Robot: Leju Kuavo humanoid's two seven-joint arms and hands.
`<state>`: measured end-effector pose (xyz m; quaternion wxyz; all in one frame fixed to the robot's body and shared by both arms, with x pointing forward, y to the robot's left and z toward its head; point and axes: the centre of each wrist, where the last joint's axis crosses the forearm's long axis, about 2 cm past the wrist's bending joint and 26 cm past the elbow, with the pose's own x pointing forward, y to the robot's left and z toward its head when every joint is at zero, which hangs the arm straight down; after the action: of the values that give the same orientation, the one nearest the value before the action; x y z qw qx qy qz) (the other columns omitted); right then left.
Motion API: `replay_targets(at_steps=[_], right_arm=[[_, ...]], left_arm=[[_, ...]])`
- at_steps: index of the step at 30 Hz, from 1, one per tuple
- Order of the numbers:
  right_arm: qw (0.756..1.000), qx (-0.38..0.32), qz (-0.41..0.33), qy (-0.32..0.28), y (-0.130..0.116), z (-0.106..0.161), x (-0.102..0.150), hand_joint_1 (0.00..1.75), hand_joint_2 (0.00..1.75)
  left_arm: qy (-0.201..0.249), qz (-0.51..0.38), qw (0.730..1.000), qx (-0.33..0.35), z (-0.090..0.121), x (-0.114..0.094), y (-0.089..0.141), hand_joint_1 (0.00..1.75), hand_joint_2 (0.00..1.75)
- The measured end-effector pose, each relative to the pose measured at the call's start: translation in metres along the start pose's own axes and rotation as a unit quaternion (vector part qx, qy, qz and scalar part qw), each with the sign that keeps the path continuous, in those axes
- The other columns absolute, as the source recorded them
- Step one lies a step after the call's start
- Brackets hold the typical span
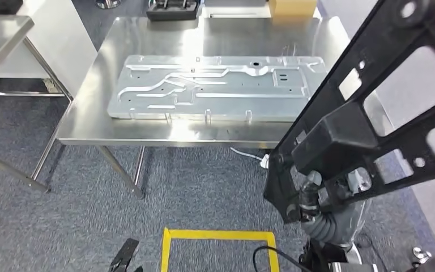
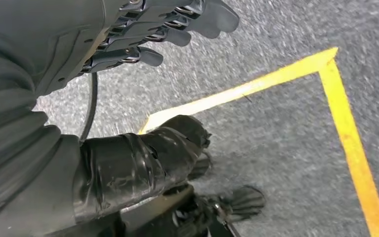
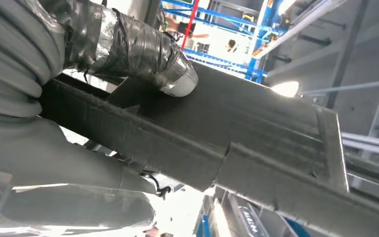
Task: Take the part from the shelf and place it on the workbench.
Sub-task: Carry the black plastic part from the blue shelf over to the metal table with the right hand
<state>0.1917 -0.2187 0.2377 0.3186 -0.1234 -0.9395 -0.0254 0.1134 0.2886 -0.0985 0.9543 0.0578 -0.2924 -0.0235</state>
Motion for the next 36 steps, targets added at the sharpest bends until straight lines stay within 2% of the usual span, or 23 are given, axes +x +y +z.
replay_targets(at_steps=[36], right_arm=[[1.0, -0.003, -0.012, 0.02, 0.0023, -0.0006, -0.0077, 1.75, 1.75]], left_arm=[[0.006, 0.005, 1.0, 0.005, 0.0011, -0.0033, 0.001, 0.0, 1.75]])
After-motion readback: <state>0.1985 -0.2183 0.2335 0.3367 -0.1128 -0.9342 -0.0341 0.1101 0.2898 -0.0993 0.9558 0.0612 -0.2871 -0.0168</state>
